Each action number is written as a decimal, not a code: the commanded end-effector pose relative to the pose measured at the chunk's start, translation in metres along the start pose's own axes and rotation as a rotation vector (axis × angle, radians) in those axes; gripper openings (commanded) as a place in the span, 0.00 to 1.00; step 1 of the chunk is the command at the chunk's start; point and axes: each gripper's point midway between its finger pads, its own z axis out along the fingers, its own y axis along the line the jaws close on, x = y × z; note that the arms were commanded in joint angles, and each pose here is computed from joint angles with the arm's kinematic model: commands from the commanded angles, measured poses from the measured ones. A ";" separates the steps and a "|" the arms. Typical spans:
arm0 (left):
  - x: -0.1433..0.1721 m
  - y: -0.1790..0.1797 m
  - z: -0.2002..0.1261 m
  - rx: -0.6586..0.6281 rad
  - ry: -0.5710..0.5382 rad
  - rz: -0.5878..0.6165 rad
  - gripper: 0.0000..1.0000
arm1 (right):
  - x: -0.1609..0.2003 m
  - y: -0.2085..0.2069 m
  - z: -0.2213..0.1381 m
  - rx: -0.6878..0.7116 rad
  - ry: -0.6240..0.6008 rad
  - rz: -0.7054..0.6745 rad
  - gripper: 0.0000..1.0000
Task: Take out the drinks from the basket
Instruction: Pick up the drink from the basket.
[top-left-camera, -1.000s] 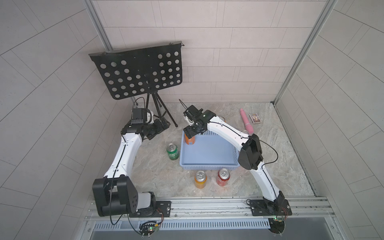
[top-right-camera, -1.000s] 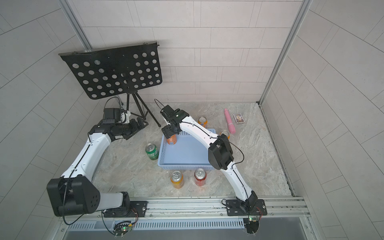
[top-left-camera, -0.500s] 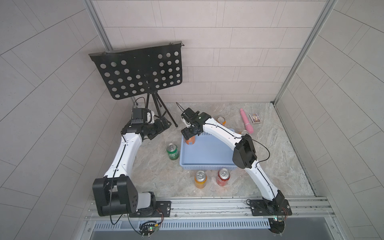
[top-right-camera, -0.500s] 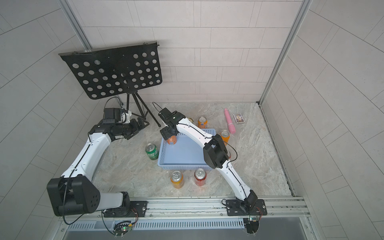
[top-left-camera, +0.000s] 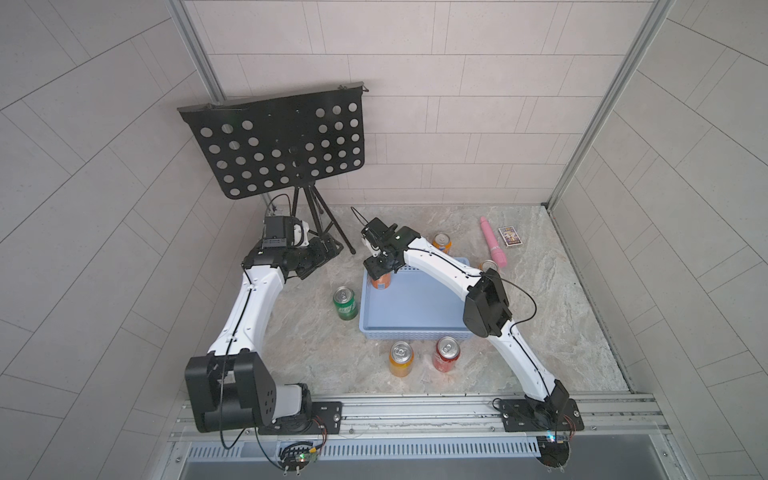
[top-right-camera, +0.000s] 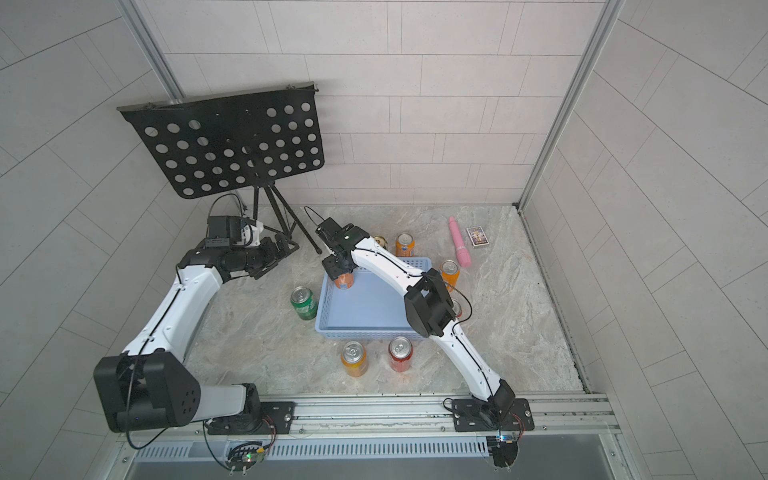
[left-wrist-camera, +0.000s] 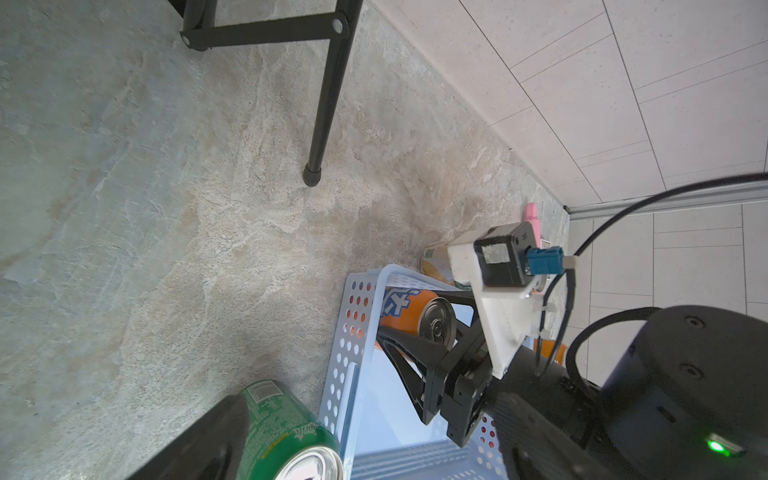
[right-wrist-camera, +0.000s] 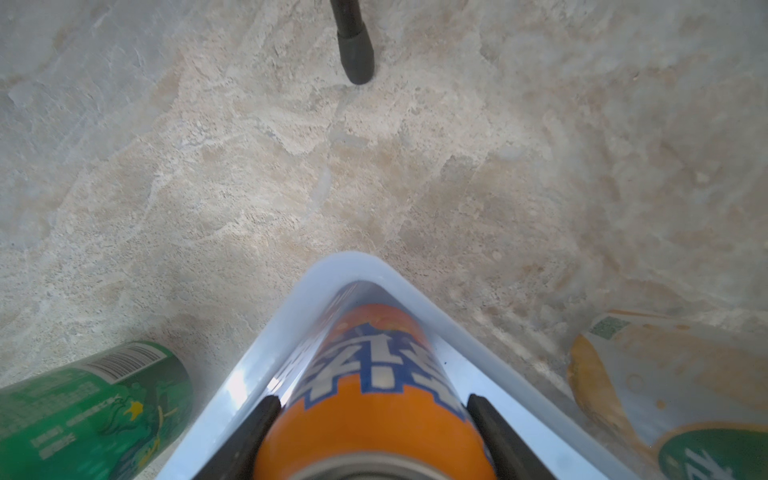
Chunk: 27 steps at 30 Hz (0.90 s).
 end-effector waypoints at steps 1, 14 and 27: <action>-0.006 -0.003 -0.003 0.014 -0.021 0.009 1.00 | 0.003 -0.006 -0.009 0.029 0.010 0.013 0.51; -0.009 0.000 0.003 0.011 -0.035 -0.014 1.00 | -0.010 -0.005 -0.107 0.046 -0.106 -0.005 0.32; -0.019 0.004 -0.005 -0.032 -0.084 -0.028 1.00 | -0.006 0.048 -0.187 -0.031 -0.227 -0.071 0.29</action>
